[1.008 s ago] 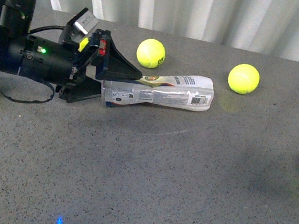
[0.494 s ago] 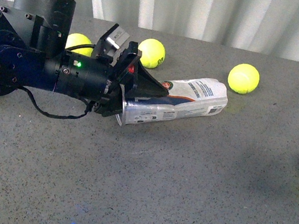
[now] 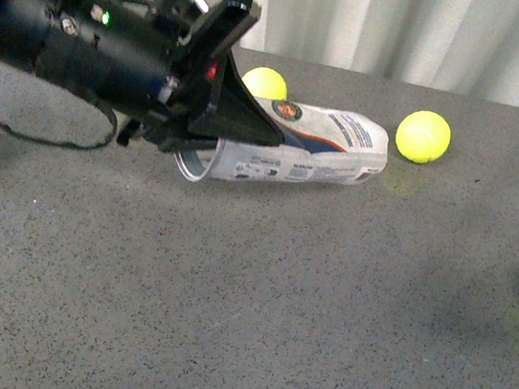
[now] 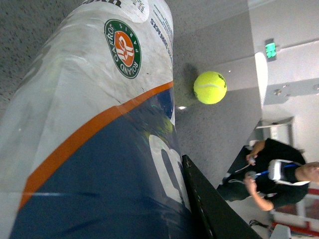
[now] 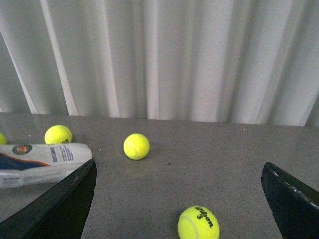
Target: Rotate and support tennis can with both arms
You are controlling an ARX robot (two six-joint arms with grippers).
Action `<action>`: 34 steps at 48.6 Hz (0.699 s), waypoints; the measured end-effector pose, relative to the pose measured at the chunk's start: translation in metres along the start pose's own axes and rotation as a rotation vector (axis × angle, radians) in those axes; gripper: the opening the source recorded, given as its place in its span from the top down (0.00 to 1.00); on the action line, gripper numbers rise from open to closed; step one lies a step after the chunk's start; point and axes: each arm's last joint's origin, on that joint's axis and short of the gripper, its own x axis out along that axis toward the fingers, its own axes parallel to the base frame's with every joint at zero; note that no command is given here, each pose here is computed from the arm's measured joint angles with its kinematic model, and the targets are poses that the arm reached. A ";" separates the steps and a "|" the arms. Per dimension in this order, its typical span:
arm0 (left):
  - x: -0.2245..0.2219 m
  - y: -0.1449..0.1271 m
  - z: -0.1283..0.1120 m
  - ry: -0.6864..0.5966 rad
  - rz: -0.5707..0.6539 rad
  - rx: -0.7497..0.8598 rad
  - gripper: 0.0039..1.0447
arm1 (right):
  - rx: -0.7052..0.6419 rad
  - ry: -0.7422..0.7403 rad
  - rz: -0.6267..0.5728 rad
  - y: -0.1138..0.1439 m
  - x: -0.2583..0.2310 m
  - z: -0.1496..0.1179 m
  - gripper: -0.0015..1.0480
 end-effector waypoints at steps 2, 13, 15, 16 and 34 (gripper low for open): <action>-0.007 -0.010 0.006 0.010 0.025 0.037 0.97 | 0.000 0.000 0.000 0.000 0.000 0.000 0.07; -0.050 -0.076 0.045 0.116 0.241 0.389 0.97 | 0.000 0.000 0.000 0.000 0.000 0.000 0.07; -0.055 -0.088 0.052 0.156 0.292 0.466 0.97 | 0.000 0.000 0.000 0.000 0.000 0.000 0.07; -0.057 -0.092 0.054 0.176 0.317 0.491 0.97 | 0.000 0.000 0.000 0.000 0.000 0.000 0.07; -0.029 -0.110 0.075 0.731 0.673 1.078 0.97 | 0.000 0.000 0.000 0.000 0.000 0.000 0.07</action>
